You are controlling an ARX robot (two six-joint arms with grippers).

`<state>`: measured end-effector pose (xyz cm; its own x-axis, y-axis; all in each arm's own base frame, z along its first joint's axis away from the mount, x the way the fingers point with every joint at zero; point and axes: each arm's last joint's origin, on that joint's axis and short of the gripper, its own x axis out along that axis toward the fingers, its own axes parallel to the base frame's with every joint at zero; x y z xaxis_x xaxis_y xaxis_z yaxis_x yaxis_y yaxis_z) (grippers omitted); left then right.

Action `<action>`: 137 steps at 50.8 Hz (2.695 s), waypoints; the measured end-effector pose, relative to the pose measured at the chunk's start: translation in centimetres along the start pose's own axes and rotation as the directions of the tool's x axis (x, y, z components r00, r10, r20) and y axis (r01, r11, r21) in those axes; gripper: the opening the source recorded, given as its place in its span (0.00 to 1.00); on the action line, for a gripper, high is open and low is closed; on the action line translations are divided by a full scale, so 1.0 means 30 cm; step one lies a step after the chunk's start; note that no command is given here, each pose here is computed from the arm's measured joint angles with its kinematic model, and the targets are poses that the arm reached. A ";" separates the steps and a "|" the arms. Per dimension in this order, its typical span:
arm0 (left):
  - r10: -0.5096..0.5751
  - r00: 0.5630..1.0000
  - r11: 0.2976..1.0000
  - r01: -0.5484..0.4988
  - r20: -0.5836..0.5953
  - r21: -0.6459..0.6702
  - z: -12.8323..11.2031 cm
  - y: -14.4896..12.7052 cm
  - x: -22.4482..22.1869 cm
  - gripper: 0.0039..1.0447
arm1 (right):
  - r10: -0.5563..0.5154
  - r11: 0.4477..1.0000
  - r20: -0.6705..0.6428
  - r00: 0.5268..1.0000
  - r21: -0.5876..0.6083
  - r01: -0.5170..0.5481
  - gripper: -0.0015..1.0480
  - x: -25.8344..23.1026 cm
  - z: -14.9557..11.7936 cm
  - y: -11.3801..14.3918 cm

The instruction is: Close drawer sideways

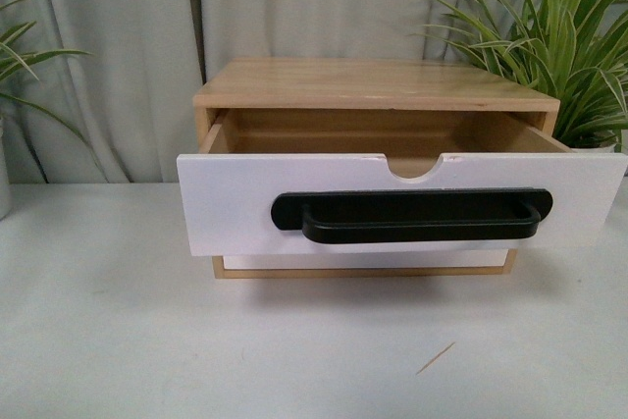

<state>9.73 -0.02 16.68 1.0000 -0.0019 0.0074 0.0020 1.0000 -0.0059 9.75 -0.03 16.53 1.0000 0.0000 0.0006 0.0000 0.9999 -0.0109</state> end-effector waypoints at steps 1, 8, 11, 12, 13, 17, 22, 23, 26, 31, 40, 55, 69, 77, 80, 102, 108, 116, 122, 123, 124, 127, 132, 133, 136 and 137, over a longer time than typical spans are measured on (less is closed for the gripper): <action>0.000 1.000 1.000 0.000 0.000 0.000 0.000 0.000 0.000 0.95 | 0.000 1.000 0.000 1.000 0.000 0.000 0.91 0.000 0.000 0.000; 0.000 1.000 1.000 0.000 0.000 0.000 0.000 0.000 0.000 0.95 | 0.000 1.000 0.000 1.000 0.000 0.000 0.91 0.000 0.000 0.000; 0.000 1.000 1.000 0.000 0.000 0.000 0.000 0.000 0.000 0.95 | 0.000 1.000 0.000 1.000 0.000 0.000 0.91 0.000 0.000 0.000; 0.000 1.000 1.000 0.000 0.000 0.000 0.000 0.000 0.000 0.95 | 0.000 1.000 0.000 1.000 0.000 0.000 0.91 0.000 0.000 0.000; 0.000 1.000 1.000 0.000 0.000 0.000 0.000 0.000 0.000 0.95 | 0.000 1.000 0.000 1.000 0.000 0.000 0.91 0.000 0.000 0.000; 0.000 1.000 1.000 0.000 0.000 0.000 0.000 0.000 0.000 0.95 | 0.000 1.000 0.000 1.000 0.000 0.000 0.91 0.000 0.000 0.000; 0.000 1.000 1.000 0.000 0.000 0.000 0.000 0.000 0.000 0.95 | 0.000 1.000 0.000 1.000 0.000 0.000 0.91 0.000 0.000 0.000; 0.000 1.000 1.000 0.000 0.000 0.000 0.000 0.000 0.000 0.95 | 0.000 1.000 0.000 1.000 0.000 0.000 0.91 0.000 0.000 0.000; 0.000 1.000 1.000 0.000 0.000 0.000 0.000 0.000 0.000 0.95 | 0.000 1.000 0.000 1.000 0.000 0.000 0.91 0.000 0.000 0.000; 0.000 1.000 1.000 0.000 0.000 0.000 0.000 0.000 0.000 0.95 | 0.000 1.000 0.000 1.000 0.000 0.000 0.91 0.000 0.000 0.000; 0.000 1.000 1.000 0.000 0.000 0.000 0.000 0.000 0.000 0.95 | 0.000 1.000 0.000 1.000 0.000 0.000 0.91 0.000 0.000 0.000; 0.320 0.925 0.932 -0.346 -0.207 -0.105 0.002 -0.010 0.016 0.95 | 0.356 0.927 -0.254 0.899 -0.027 -0.374 0.91 0.021 0.006 -0.008; 0.243 0.916 0.680 -0.396 -0.320 -0.617 0.062 -0.144 0.187 0.95 | 0.411 0.742 -0.419 0.810 -0.363 -0.564 0.91 0.184 0.000 -0.018; 0.063 0.934 0.652 -0.306 -0.352 -0.694 0.051 -0.265 0.306 0.95 | 0.377 0.606 -0.421 0.825 -0.561 -0.564 0.91 0.247 -0.023 -0.002; 0.027 0.929 0.655 -0.296 -0.370 -0.695 0.050 -0.299 0.343 0.95 | 0.368 0.576 -0.416 0.832 -0.601 -0.555 0.91 0.267 -0.031 0.009; -0.130 0.902 0.690 -0.216 -0.412 -0.691 0.042 -0.474 0.482 0.95 | 0.374 0.506 -0.376 0.848 -0.683 -0.526 0.91 0.415 0.000 0.089; -0.154 0.894 0.698 -0.203 -0.421 -0.686 0.038 -0.495 0.513 0.95 | 0.378 0.505 -0.366 0.850 -0.688 -0.521 0.91 0.467 0.015 0.111; -0.162 0.887 0.713 -0.198 -0.433 -0.673 0.032 -0.504 0.572 0.95 | 0.387 0.499 -0.365 0.847 -0.690 -0.525 0.91 0.537 0.025 0.143; -0.172 0.879 0.717 -0.197 -0.444 -0.668 0.031 -0.496 0.616 0.95 | 0.385 0.497 -0.373 0.844 -0.686 -0.531 0.91 0.602 0.024 0.167; -0.175 0.878 0.719 -0.195 -0.446 -0.667 0.030 -0.496 0.624 0.95 | 0.383 0.498 -0.375 0.844 -0.686 -0.531 0.91 0.614 0.022 0.171; -0.177 0.876 0.721 -0.196 -0.449 -0.665 0.029 -0.495 0.635 0.95 | 0.382 0.498 -0.376 0.844 -0.686 -0.531 0.91 0.626 0.021 0.176; -0.182 0.872 0.723 -0.194 -0.454 -0.663 0.031 -0.496 0.672 0.95 | 0.383 0.495 -0.380 0.842 -0.685 -0.534 0.91 0.654 0.019 0.187; -0.199 0.863 0.728 -0.187 -0.464 -0.659 0.030 -0.497 0.733 0.95 | 0.385 0.492 -0.379 0.842 -0.688 -0.534 0.91 0.707 0.022 0.207; -0.199 0.862 0.729 -0.188 -0.466 -0.658 0.029 -0.497 0.740 0.95 | 0.385 0.492 -0.379 0.841 -0.687 -0.535 0.91 0.714 0.023 0.209; -0.202 0.859 0.730 -0.187 -0.470 -0.657 0.027 -0.498 0.768 0.95 | 0.377 0.495 -0.379 0.845 -0.689 -0.530 0.91 0.743 0.024 0.216; -0.204 0.859 0.730 -0.187 -0.471 -0.657 0.027 -0.498 0.775 0.95 | 0.373 0.497 -0.378 0.848 -0.691 -0.526 0.91 0.757 0.025 0.219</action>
<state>32.94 -14.99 17.76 0.8616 -0.2081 -0.4629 -0.1808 0.7264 -0.6631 32.47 6.56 17.23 0.8479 0.3686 -0.3811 -0.5255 0.4890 -0.6962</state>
